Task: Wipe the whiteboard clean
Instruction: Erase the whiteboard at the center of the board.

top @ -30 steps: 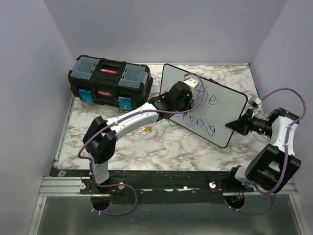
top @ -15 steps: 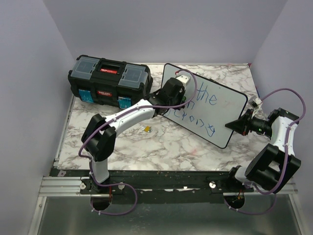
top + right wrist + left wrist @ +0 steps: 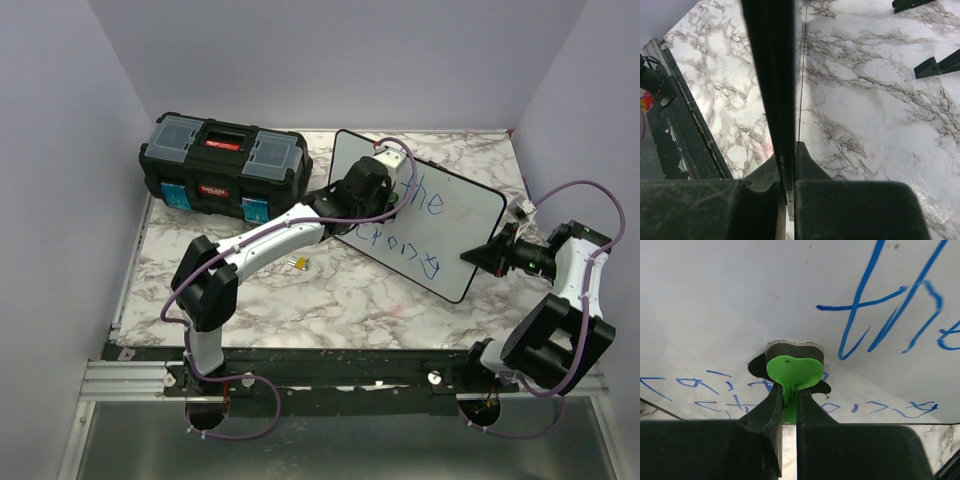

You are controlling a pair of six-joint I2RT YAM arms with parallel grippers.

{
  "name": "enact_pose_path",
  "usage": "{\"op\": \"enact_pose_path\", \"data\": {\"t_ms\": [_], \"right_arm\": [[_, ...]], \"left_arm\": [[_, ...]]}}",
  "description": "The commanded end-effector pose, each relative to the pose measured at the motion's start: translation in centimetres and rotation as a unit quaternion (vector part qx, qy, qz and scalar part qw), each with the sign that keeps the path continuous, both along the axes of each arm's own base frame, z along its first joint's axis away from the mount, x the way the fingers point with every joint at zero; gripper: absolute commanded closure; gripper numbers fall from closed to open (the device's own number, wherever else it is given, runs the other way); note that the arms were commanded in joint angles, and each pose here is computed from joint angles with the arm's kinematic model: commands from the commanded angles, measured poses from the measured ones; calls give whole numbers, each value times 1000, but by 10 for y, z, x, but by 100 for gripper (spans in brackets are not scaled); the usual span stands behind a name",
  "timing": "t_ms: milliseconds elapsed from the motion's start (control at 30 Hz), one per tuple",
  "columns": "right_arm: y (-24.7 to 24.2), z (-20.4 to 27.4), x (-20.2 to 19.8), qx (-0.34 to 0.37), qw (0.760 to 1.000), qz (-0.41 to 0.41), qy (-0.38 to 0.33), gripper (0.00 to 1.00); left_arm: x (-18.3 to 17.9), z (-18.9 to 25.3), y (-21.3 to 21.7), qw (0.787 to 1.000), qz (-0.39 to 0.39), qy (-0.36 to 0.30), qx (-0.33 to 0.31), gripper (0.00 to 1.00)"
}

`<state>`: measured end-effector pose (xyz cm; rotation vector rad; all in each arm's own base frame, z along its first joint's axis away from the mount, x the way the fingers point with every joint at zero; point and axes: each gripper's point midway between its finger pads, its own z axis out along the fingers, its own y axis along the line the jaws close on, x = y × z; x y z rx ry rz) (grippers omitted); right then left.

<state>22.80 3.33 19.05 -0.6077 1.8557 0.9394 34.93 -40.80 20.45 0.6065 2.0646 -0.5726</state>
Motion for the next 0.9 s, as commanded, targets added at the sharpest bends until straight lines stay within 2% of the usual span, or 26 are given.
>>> {"op": "enact_pose_path", "data": {"t_ms": [0, 267, 467, 867], "right_arm": [[7, 9, -1, 7, 1000, 6, -26, 99], [7, 10, -1, 6, 1000, 7, -27, 99], [7, 10, -1, 7, 1000, 6, -27, 99], [7, 9, -1, 7, 1000, 6, -27, 99]], "left_arm": [[0, 11, -19, 1000, -17, -6, -20, 100], [19, -16, 13, 1000, 20, 17, -9, 100], [25, -14, 28, 999, 32, 16, -13, 100], [-17, 9, -27, 997, -38, 7, -63, 100]]}}
